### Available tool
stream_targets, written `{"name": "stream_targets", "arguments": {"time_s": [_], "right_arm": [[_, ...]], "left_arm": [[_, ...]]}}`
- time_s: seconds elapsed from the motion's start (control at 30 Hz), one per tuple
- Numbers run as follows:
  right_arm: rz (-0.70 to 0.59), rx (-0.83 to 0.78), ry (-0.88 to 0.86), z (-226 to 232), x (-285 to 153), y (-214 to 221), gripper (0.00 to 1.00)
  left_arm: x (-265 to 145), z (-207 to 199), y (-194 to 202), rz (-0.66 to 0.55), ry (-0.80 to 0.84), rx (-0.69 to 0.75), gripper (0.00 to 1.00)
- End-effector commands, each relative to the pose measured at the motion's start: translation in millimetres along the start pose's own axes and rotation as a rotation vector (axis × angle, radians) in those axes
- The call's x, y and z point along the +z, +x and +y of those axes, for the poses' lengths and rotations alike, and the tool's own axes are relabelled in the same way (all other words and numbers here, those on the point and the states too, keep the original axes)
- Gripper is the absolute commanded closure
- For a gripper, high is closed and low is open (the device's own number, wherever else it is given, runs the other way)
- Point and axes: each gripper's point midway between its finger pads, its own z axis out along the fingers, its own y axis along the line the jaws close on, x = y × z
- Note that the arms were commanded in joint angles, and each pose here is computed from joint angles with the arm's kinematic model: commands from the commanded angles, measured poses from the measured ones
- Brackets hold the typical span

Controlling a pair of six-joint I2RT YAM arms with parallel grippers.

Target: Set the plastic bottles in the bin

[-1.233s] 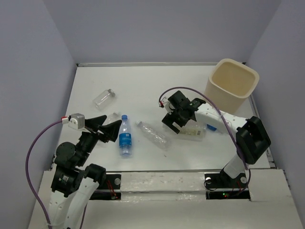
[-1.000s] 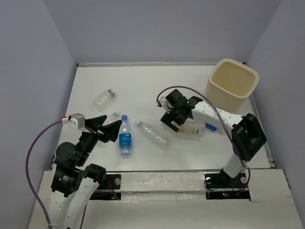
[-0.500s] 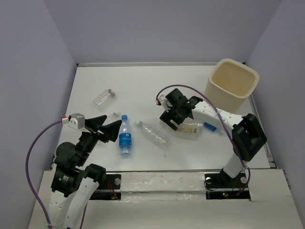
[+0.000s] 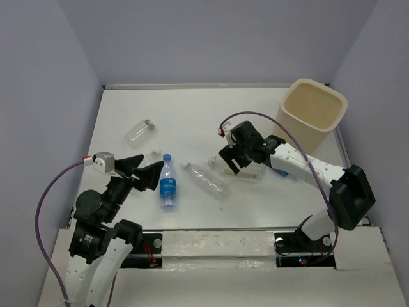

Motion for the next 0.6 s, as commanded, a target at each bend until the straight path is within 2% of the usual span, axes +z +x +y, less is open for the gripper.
{"name": "stream_targets", "arguments": {"time_s": [0.0, 0.13, 0.33, 0.57], "right_arm": [[-0.010, 0.026, 0.069, -10, 13, 2, 0.17], [-0.053, -0.051, 0.060, -12, 8, -15, 0.11], [-0.083, -0.156, 0.003, -7, 6, -31, 0.09], [0.046, -0.241, -0.124, 11, 37, -16, 0.07]], "left_arm": [[6, -4, -1, -0.002, 0.031, 0.015, 0.01], [7, -4, 0, 0.001, 0.031, 0.013, 0.01], [7, -4, 1, 0.005, 0.032, 0.014, 0.01], [7, -3, 1, 0.006, 0.030, 0.016, 0.01]]}}
